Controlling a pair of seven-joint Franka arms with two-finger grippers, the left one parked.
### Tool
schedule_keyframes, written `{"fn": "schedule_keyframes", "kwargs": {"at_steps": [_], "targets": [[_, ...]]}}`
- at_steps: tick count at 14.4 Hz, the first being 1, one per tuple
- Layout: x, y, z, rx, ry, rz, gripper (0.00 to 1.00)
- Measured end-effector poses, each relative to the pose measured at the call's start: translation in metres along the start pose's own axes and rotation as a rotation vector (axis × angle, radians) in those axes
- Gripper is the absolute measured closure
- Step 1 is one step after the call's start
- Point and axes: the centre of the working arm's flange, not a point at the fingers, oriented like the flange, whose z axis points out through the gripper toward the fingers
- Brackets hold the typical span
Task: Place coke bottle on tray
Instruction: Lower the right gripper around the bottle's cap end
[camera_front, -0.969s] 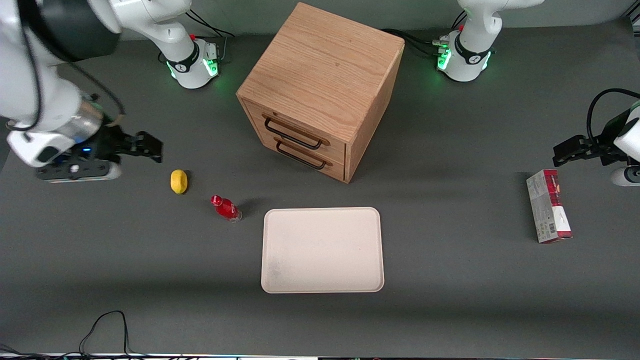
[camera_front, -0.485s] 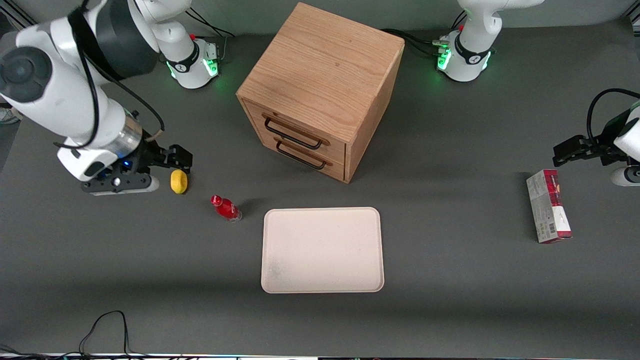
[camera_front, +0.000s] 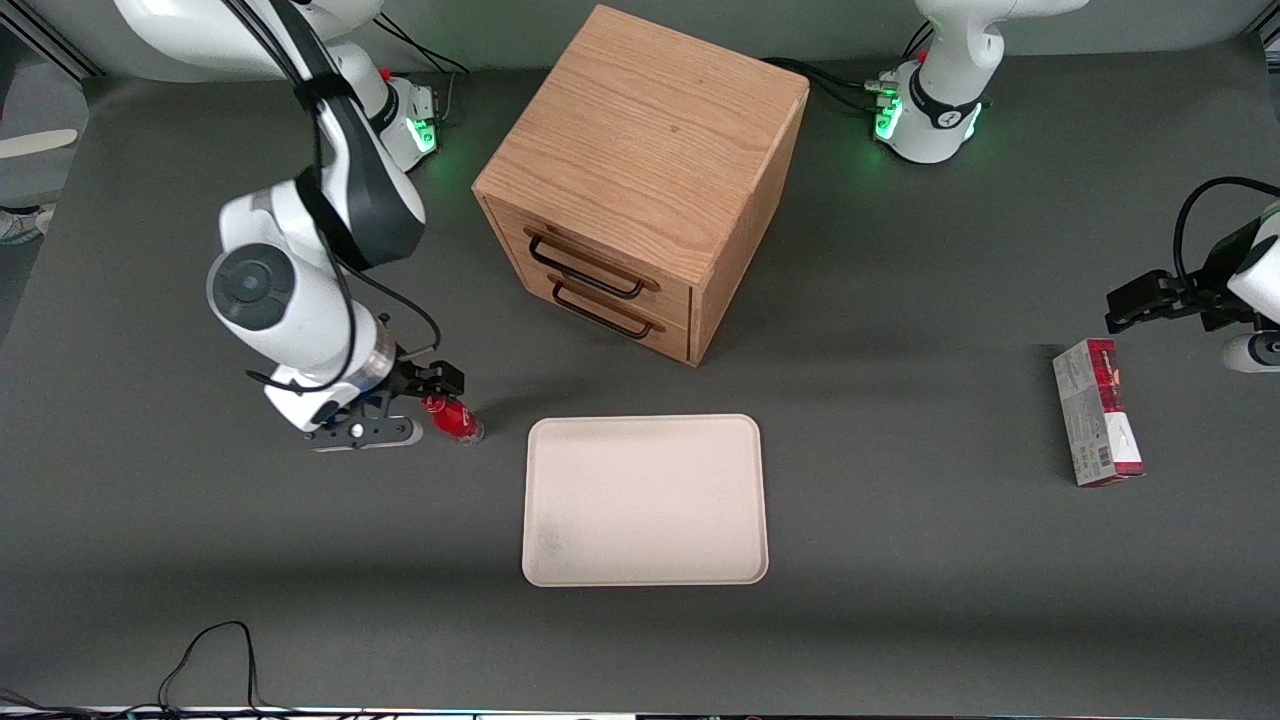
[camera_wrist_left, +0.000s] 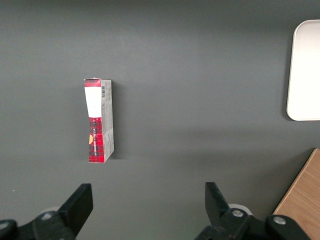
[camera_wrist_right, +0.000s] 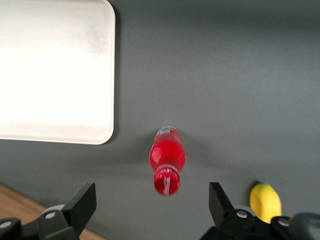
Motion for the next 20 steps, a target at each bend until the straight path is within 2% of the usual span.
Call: {"fn": "schedule_keyframes", "kwargs": {"at_steps": [5,16,18,20], "targets": [[-0.021,0.009,0.054,-0.006,-0.014,0.004,0.0],[-0.019,0.012,0.054,-0.004,-0.001,0.011,0.0],[-0.019,0.012,0.054,-0.004,-0.001,0.011,0.04],[-0.019,0.012,0.054,-0.004,-0.001,0.01,0.26]]}}
